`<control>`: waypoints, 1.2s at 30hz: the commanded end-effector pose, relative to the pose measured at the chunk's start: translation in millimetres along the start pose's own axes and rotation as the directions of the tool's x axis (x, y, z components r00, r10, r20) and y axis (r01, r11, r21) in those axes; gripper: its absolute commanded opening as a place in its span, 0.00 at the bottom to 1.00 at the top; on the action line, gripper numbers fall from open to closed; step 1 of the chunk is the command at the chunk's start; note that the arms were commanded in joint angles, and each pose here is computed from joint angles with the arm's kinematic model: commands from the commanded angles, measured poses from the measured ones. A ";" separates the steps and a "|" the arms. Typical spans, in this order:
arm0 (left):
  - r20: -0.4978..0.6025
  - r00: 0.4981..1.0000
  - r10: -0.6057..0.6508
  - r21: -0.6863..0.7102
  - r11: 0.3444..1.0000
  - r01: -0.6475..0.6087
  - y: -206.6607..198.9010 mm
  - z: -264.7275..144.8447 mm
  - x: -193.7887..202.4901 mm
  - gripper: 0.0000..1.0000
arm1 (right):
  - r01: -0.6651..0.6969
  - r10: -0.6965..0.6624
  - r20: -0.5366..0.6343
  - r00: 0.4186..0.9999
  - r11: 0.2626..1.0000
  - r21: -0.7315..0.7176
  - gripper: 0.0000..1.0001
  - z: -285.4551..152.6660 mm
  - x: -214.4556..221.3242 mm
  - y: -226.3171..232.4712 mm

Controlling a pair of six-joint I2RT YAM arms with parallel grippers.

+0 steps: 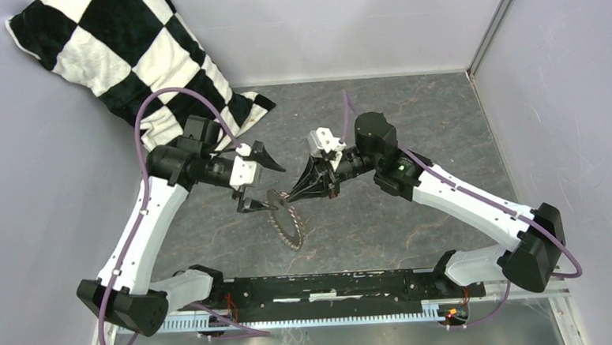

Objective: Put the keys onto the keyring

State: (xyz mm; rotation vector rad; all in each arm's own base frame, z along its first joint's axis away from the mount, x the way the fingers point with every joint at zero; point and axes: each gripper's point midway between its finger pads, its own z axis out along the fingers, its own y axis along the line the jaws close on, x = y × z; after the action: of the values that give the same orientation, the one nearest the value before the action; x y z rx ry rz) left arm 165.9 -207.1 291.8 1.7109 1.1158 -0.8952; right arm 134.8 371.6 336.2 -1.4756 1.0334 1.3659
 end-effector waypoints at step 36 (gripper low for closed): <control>0.546 0.788 -0.285 -0.163 0.886 0.434 71.2 -32.0 -163.7 0.02 | 0.140 -0.321 0.007 0.947 0.433 0.891 0.98 -185.2 -140.9 -60.9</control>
State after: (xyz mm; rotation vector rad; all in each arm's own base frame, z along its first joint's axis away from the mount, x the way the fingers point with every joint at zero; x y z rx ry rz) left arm 183.0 -241.6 393.4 1.0880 1.3050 -1.2273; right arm 230.3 235.6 503.9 -0.7090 1.0536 0.5890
